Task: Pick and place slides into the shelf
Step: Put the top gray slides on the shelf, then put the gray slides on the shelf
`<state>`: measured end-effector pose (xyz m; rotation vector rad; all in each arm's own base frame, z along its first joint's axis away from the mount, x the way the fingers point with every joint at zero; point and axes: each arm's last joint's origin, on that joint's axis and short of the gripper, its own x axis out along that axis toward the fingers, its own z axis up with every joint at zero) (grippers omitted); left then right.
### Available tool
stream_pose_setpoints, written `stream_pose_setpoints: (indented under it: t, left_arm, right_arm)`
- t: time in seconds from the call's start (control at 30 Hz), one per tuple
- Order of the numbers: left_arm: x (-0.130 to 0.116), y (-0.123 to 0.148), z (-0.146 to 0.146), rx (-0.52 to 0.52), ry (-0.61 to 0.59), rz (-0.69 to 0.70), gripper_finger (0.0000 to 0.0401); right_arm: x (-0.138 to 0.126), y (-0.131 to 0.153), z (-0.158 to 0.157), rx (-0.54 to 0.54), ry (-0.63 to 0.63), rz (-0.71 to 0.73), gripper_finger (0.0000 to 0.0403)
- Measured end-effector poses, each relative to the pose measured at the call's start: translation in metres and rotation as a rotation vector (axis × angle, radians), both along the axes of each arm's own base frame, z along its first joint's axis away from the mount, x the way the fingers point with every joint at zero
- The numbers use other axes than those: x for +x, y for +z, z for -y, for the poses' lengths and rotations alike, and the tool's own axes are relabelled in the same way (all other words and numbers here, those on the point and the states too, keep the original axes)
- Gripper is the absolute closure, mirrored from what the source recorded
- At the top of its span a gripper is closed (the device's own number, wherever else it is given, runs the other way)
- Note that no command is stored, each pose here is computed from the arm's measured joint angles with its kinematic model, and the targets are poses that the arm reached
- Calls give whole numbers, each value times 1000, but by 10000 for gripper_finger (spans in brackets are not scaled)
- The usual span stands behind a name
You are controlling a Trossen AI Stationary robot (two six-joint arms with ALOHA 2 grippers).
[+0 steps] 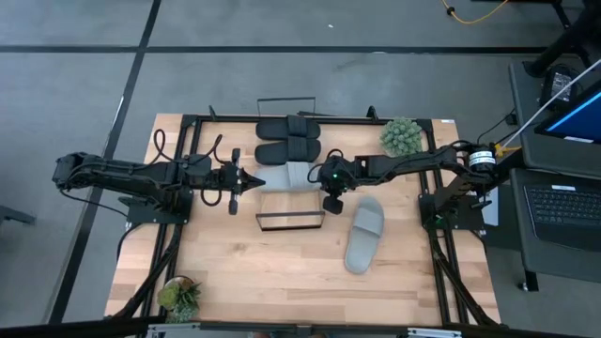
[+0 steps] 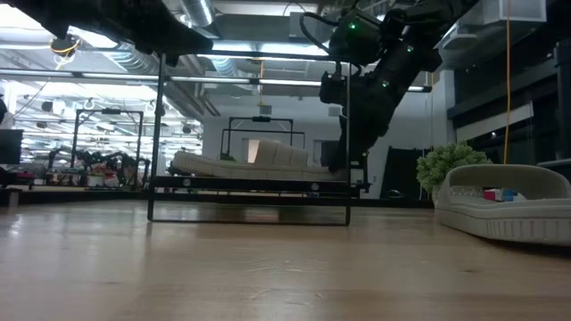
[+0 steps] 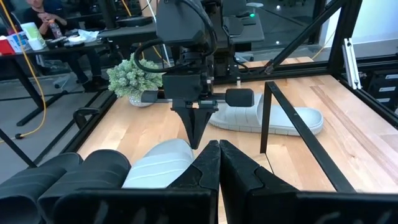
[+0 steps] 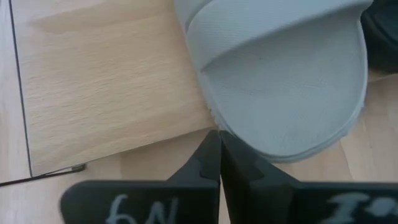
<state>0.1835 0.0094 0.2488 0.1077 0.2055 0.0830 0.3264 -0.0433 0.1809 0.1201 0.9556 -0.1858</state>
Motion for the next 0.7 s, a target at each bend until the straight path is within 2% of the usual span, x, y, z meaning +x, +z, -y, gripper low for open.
stream_pose_setpoints:
  t: [0.27, 0.7]
  left_arm:
    - [0, 0, 0, 0, 0, 0, 401]
    - [0, 0, 0, 0, 0, 0, 401]
  right_arm:
    - [-2, 12, 0, 8, -27, 15, 398]
    - [-15, 67, 0, -39, -49, 2, 397]
